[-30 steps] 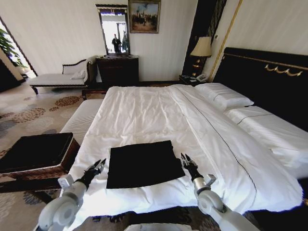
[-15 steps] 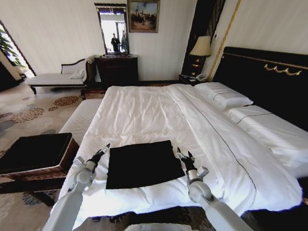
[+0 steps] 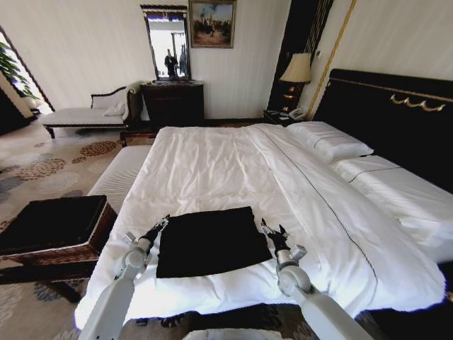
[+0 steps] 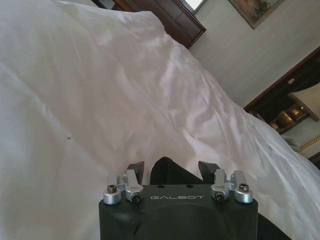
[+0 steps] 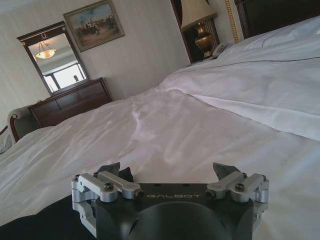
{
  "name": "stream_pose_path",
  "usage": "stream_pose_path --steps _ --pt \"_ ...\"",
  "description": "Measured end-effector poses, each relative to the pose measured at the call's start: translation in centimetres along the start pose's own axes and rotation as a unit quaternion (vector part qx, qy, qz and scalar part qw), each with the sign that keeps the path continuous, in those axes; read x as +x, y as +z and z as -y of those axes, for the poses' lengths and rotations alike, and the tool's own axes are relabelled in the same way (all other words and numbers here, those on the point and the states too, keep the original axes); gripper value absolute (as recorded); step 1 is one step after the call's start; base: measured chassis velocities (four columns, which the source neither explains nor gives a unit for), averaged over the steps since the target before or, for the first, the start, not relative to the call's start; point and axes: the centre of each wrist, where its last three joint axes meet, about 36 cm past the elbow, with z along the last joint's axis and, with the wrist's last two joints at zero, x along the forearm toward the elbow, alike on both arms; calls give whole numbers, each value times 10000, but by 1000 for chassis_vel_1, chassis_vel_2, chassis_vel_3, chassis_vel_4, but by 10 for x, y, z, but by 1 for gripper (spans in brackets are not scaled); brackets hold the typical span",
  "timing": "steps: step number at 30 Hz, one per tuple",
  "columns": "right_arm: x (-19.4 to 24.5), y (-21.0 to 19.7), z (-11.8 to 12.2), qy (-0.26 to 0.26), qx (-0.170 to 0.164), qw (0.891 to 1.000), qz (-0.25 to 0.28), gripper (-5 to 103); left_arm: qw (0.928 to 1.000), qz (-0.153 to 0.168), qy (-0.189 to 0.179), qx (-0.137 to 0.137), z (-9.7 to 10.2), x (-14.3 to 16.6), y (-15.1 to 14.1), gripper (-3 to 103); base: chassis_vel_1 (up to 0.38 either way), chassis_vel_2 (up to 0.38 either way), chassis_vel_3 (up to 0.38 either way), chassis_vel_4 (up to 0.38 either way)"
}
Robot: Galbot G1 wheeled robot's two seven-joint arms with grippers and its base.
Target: Fold the clothes on the bed and place them into the basket.
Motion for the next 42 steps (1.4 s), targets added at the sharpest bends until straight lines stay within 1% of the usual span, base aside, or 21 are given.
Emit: stream_pose_path --steps 1,5,7,10,11,13,14,15,17,18,19,23,26,29,30,33,34,38,39,42 --pt "0 0 0 0 0 10000 0 100 10000 0 0 0 0 0 0 66 0 0 0 0" --pt "0 1 1 30 34 10000 -10 100 9999 0 -56 99 -4 -8 3 44 0 0 0 0" --pt "0 1 1 36 40 10000 -12 100 9999 -1 -66 113 -5 -9 4 44 0 0 0 0" --pt "-1 -1 2 61 68 10000 -11 100 9998 -9 -106 178 -8 -12 7 28 0 0 0 0" --pt "-1 -1 2 61 68 10000 -11 100 9998 -9 -106 178 -8 -12 7 28 0 0 0 0" --pt "-2 -2 4 83 81 9999 -4 100 9997 -4 -99 210 -8 -13 7 18 0 0 0 0" --pt "-3 -1 4 99 89 9999 -9 100 9997 0 -94 219 -8 -14 7 18 0 0 0 0" --pt "-4 -1 5 118 97 9999 -15 100 9997 7 -85 234 -7 -15 6 7 0 0 0 0" --pt "-5 -1 6 138 105 9998 -19 100 9997 12 -75 247 -6 -16 5 7 0 0 0 0" --pt "-7 -1 7 155 110 9998 -19 100 9996 17 -63 257 -6 -17 5 3 0 0 0 0" --pt "-9 0 7 168 113 9998 -18 100 9996 25 -52 267 -5 -17 4 1 0 0 0 0" --pt "-19 0 10 214 129 9997 -17 100 9995 62 -26 299 -4 -18 0 0 0 0 0 0" --pt "-31 -1 15 134 112 9998 -25 100 9994 125 1 322 -3 -17 -6 0 0 0 0 0" --pt "-56 -3 24 -171 -70 9998 -45 100 9992 214 8 324 -5 -13 -17 0 0 0 0 0" --pt "-56 -3 24 -171 -70 9998 -45 100 9992 214 8 324 -5 -13 -17 0 0 0 0 0" --pt "-80 -7 29 -590 -299 9977 -151 100 9991 268 -11 340 -9 -9 -24 0 0 0 0 0" --pt "-80 -7 29 -590 -299 9977 -151 100 9991 268 -11 340 -9 -9 -24 0 0 0 0 0" --pt "-101 -6 28 -878 -576 9933 -474 100 9991 287 -46 323 -12 -6 -24 0 0 0 0 0" --pt "-101 -6 28 -878 -576 9933 -474 100 9991 287 -46 323 -12 -6 -24 0 0 0 0 0" --pt "-113 -2 23 -1128 -743 9886 -673 100 9991 285 -65 308 -13 -4 -24 0 0 0 0 0"
